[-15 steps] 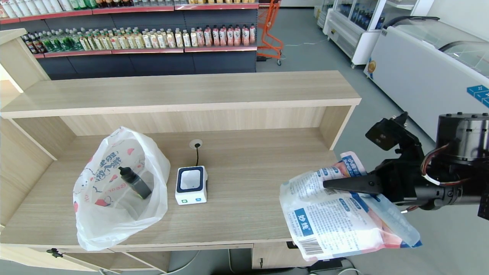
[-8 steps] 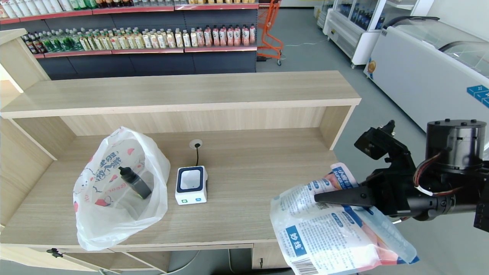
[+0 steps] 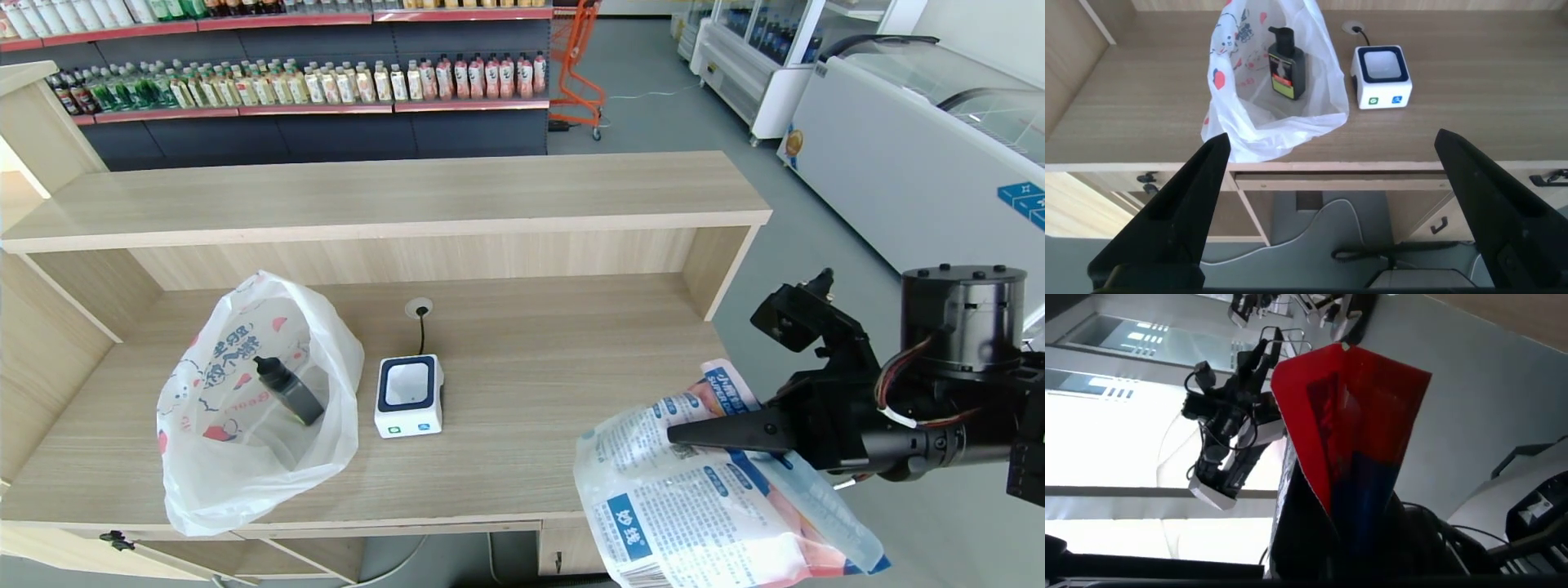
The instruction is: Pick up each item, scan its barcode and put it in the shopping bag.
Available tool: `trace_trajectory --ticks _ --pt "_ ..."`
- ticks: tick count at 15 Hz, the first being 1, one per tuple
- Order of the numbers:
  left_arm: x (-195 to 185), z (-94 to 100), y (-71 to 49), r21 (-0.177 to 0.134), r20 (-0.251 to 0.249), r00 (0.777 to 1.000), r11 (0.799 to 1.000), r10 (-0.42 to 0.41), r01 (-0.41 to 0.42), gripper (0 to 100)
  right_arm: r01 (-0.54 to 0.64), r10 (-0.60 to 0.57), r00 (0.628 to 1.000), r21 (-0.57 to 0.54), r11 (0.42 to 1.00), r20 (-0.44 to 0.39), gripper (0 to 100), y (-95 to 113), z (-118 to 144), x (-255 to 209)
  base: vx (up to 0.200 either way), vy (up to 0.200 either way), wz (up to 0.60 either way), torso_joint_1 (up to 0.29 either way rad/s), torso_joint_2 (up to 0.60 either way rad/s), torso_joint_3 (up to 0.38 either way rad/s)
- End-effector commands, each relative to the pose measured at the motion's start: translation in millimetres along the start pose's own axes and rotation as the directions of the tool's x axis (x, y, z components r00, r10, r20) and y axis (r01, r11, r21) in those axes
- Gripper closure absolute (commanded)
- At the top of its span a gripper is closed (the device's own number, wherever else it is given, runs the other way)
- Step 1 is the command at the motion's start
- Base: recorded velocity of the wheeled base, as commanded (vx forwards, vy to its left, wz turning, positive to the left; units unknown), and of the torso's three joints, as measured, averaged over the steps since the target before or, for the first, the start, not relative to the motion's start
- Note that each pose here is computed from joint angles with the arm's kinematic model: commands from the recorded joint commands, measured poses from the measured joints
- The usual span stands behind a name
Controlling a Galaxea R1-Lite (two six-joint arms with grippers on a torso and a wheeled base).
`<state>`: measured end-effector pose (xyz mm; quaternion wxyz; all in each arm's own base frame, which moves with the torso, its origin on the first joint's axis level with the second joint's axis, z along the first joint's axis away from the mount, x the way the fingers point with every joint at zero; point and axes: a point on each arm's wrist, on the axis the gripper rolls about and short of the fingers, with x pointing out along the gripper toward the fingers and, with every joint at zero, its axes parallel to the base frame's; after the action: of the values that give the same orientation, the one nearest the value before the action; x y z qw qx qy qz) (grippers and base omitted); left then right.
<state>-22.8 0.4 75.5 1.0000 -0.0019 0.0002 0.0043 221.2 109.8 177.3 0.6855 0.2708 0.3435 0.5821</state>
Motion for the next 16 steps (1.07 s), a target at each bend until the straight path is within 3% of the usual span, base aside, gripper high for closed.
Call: trace_trajectory --ticks 1,7,9,10,11,12,13,15,16 --pt "0 0.0 0.0 -0.001 0.0 1.0 1.0 0.001 -0.001 0 -0.001 0.001 1.0 0.0 1.0 0.0 100 0 0 0 0.0 0.0 0.0 0.0 0.0 0.0" --pt "0 0.0 0.0 -0.001 0.0 1.0 1.0 0.001 -0.001 0 -0.003 0.003 1.0 -0.011 1.0 0.005 100 2 1 -1 0.0 0.0 0.0 0.0 0.0 0.0" --pt "0 0.0 0.0 -0.001 0.0 1.0 1.0 0.001 -0.001 0 0.043 -0.039 0.998 -0.081 0.996 0.058 100 6 5 -3 0.0 0.0 0.0 0.0 0.0 0.0" --pt "0 0.0 0.0 -0.001 0.0 1.0 1.0 0.001 -0.001 0 0.088 -0.069 0.992 -0.188 0.978 0.106 100 7 10 -5 0.0 0.0 0.0 0.0 0.0 0.0" --pt "0 0.0 0.0 -0.001 0.0 1.0 1.0 0.001 -0.001 0 0.167 -0.12 0.98 -0.321 0.932 0.161 100 5 12 -11 0.0 0.0 0.0 0.0 0.0 0.0" --pt "0 0.0 0.0 -0.001 0.0 1.0 1.0 0.001 -0.001 0 0.288 -0.2 0.952 -0.468 0.835 0.23 100 4 12 -18 0.0 0.0 0.0 0.0 0.0 0.0" --pt "0 0.0 0.0 -0.001 0.0 1.0 1.0 0.001 -0.001 0 0.424 -0.293 0.905 -0.596 0.682 0.308 100 3 14 -32 0.0 0.0 0.0 0.0 0.0 0.0" --pt "0 0.0 0.0 -0.001 0.0 1.0 1.0 0.001 -0.001 0 0.56 -0.433 0.817 -0.705 0.435 0.382 100 8 11 -52 0.0 0.0 0.0 0.0 0.0 0.0" --pt "0 0.0 0.0 -0.001 0.0 1.0 1.0 0.001 -0.001 0 0.603 -0.493 0.771 -0.712 0.359 0.405 100 6 6 -56 0.0 0.0 0.0 0.0 0.0 0.0"
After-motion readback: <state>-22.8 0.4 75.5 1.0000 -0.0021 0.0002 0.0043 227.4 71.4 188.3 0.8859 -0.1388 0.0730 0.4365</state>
